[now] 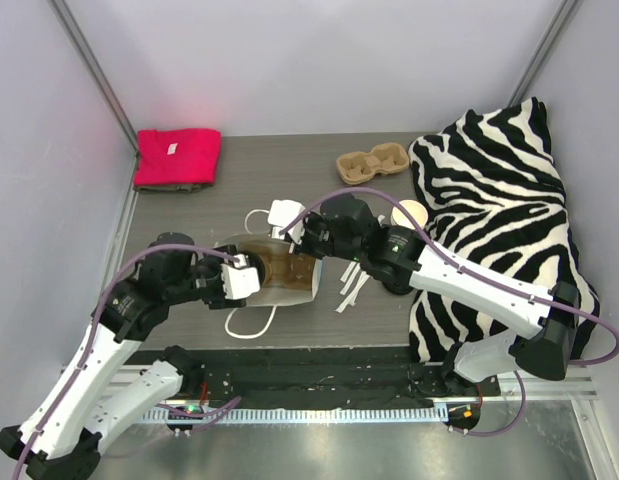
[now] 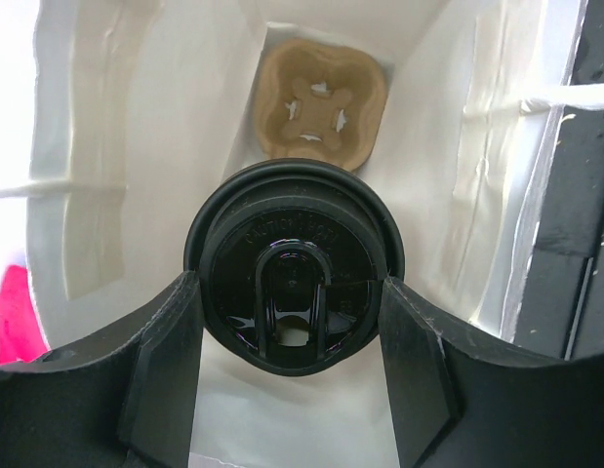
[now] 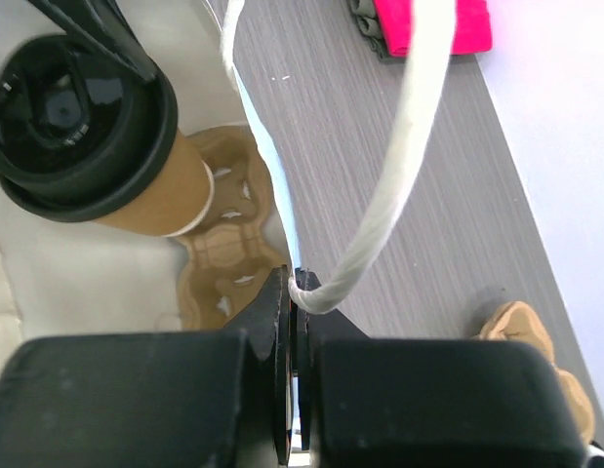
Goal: Pack the takeout coffee
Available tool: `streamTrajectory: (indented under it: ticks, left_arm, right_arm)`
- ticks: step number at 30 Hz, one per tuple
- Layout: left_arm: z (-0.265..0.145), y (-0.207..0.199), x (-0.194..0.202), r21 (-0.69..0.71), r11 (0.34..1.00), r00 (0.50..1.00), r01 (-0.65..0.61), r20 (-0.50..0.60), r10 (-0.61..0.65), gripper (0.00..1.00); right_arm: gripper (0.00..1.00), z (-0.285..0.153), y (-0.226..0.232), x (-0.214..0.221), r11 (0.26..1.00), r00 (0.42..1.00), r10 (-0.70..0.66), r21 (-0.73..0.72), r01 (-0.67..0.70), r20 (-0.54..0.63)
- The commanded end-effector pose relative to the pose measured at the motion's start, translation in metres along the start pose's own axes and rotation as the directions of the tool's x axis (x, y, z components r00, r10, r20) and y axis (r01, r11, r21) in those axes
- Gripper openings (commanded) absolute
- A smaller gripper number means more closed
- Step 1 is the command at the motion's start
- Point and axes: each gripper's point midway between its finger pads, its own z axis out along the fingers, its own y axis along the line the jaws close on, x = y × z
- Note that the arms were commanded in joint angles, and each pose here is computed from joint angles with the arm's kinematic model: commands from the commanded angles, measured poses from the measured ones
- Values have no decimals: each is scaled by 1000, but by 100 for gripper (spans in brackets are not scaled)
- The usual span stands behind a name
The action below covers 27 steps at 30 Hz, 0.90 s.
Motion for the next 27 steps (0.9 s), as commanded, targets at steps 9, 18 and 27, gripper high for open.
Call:
streamTrajectory:
  ticks: [9,18,27]
  left_arm:
    - [36,20,-17,-87,964,966,-250,42,255,46]
    - [66,2,-28,-38,939,932,-343,114,345,46]
    - [98,-2,-13,11,930,928,-368,63,366,44]
  right_arm:
    - [1,-14,9,-47,997,984,43,-67,-32,171]
    - [1,-11,13,-49,994,980,84,-86,-70,179]
    - [1,-14,18,-48,987,972,133,-112,-113,193]
